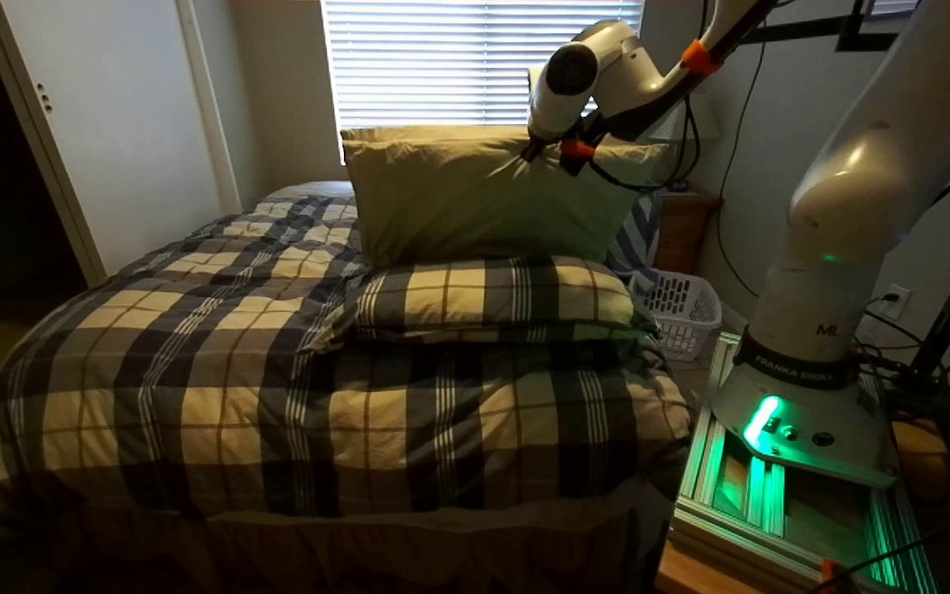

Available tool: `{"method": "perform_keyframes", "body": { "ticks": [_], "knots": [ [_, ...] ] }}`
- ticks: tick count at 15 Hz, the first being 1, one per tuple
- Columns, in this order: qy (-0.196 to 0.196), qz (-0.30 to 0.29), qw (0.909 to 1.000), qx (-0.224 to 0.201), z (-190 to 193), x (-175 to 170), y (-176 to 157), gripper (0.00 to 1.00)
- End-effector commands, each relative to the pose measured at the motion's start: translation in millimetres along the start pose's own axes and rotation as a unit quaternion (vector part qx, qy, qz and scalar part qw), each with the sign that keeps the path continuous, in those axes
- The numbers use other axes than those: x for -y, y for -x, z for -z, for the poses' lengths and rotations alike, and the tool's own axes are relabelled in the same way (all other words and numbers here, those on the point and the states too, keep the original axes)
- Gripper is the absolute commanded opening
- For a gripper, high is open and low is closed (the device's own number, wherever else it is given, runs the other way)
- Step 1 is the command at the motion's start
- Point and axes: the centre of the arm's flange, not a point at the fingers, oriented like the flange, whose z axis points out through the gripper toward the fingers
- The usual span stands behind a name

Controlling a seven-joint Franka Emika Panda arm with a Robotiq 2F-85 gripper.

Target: Move the pillows to the right

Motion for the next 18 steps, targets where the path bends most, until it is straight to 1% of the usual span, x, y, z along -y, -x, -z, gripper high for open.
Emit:
{"method": "perform_keyframes", "body": {
  "ticks": [1,4,5,7,16,17,18],
  "knots": [
    [0.038,-0.031,0.9979,-0.043,-65.3,-17.4,-17.3,0.06],
    [0.070,-0.061,0.9943,-0.051,-107.7,-17.8,-23.7,0.05],
    [0.046,-0.040,0.9972,-0.044,-60.0,-18.6,-17.1,0.06],
    [0.047,-0.039,0.9971,-0.045,-67.4,-14.2,-20.5,0.06],
    [0.044,-0.037,0.9972,-0.048,-61.8,-11.7,-21.3,0.06],
    [0.052,-0.045,0.9967,-0.045,-67.9,-15.5,-26.8,0.06],
    [0.068,-0.060,0.9949,-0.045,-81.7,-22.4,-34.6,0.06]
  ]
}}
